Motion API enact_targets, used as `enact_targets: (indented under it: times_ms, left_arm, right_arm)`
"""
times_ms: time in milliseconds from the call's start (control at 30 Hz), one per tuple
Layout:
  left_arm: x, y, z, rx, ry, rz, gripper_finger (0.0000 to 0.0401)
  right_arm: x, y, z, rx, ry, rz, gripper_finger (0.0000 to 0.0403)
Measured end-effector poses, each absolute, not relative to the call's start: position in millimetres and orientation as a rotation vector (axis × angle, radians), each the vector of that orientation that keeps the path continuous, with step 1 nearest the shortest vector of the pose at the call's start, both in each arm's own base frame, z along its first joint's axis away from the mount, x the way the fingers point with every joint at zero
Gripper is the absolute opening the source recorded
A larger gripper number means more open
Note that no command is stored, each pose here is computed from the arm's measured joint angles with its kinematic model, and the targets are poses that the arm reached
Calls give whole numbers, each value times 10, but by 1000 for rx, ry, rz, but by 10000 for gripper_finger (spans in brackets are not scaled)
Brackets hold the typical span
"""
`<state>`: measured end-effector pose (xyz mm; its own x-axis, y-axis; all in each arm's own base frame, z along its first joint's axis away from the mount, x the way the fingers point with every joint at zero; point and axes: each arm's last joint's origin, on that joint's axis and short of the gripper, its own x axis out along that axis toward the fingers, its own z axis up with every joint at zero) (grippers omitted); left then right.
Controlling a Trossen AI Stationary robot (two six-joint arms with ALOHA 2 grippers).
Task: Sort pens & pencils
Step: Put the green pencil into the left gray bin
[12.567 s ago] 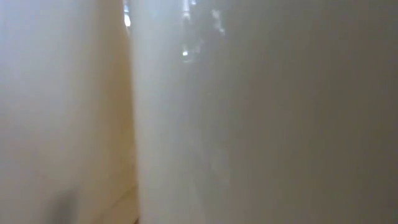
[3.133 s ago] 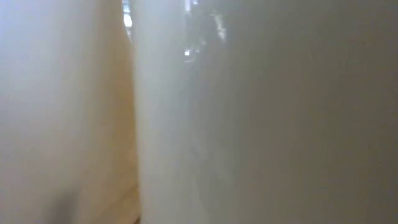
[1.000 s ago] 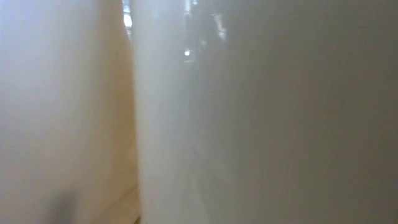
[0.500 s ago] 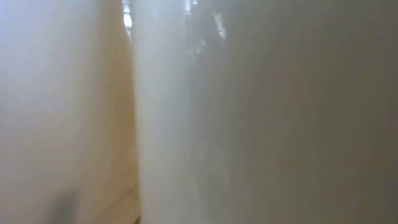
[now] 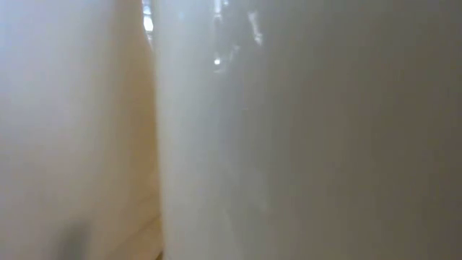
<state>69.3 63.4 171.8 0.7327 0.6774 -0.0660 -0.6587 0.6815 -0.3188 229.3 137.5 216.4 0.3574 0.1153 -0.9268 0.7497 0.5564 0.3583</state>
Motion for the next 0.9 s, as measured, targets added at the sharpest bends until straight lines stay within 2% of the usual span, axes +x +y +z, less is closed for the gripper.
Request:
enact_targets:
  times_ms: [200, 500, 900]
  left_arm:
    - [693, 634, 1719, -356, -69, 750, 98]
    - [693, 634, 1720, -506, -129, 745, 98]
    - [702, 625, 1724, -535, -132, 700, 98]
  right_arm:
    - [2323, 1188, 2391, 921, 1026, -417, 52]
    - [2605, 1050, 2609, 881, 775, -188, 52]
    - [2815, 1006, 2859, 900, 491, -15, 52]
